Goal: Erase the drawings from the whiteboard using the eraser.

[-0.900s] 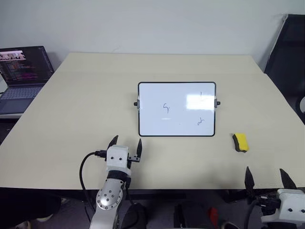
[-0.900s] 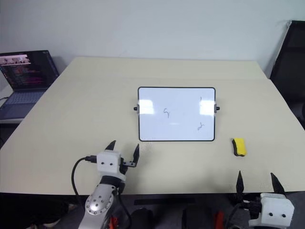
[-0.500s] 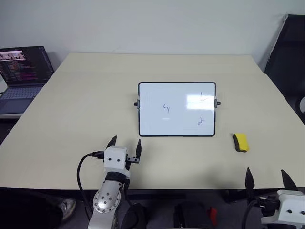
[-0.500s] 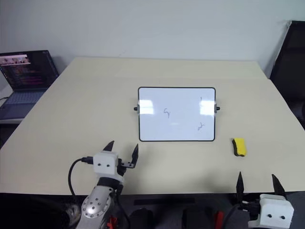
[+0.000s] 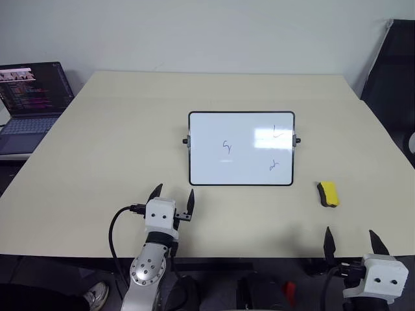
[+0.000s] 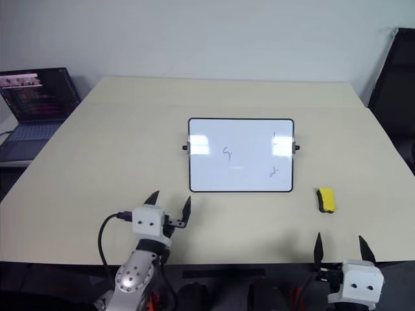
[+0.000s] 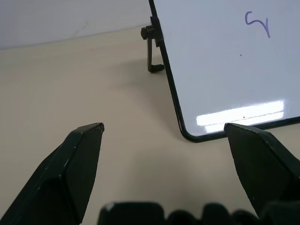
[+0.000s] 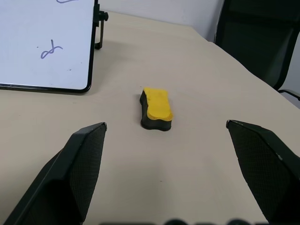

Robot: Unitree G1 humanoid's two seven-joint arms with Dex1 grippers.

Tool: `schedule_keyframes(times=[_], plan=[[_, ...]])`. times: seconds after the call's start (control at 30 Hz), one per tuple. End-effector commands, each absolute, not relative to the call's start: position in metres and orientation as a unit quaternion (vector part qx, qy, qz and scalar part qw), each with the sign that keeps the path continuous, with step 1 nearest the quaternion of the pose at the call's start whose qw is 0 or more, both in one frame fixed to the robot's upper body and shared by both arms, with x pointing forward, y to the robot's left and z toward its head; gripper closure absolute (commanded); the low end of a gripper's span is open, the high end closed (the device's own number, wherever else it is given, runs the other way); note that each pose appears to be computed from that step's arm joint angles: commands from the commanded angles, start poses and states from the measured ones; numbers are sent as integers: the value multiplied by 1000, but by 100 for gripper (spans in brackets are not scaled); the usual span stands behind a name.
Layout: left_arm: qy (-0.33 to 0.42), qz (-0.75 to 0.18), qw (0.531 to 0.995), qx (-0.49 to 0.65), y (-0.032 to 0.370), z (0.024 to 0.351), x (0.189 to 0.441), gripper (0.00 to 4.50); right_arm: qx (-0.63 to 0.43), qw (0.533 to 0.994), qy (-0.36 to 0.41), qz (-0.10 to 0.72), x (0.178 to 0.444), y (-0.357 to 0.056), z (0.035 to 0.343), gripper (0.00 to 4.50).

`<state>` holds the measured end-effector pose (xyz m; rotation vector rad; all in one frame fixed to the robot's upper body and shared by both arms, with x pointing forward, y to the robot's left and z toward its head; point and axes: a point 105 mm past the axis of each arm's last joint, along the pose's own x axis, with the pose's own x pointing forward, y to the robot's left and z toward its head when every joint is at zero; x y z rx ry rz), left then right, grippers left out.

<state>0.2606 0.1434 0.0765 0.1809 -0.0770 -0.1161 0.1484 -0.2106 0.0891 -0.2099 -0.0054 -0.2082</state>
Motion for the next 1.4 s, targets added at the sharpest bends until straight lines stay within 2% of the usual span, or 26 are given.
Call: schedule_keyframes(times=[0.03,0.23,0.37,0.47,0.57,0.6,0.83,1.03,1.4], plan=[[-64,-68,991,95,144,86,262,0,-100,989,-18,-109,146,-209,96,4],[-82,-100,988,88,151,97,279,0,-84,992,-9,-93,152,-196,86,4],[-112,-196,971,80,129,124,305,0,-74,995,9,-71,155,-184,73,4],[-134,-275,950,68,106,144,313,0,-73,995,17,-70,155,-182,66,4],[-140,-378,914,49,76,159,313,0,-91,993,-17,-76,223,-246,112,4],[-139,-405,903,43,69,162,311,0,-90,993,-21,-77,235,-257,125,4],[-59,-593,802,51,30,139,284,0,-63,995,15,-77,264,-273,139,4],[-61,-605,791,65,32,142,288,0,-53,995,32,-81,272,-274,143,4],[-55,-622,774,101,36,136,289,0,9,994,91,-64,280,-261,131,4]])
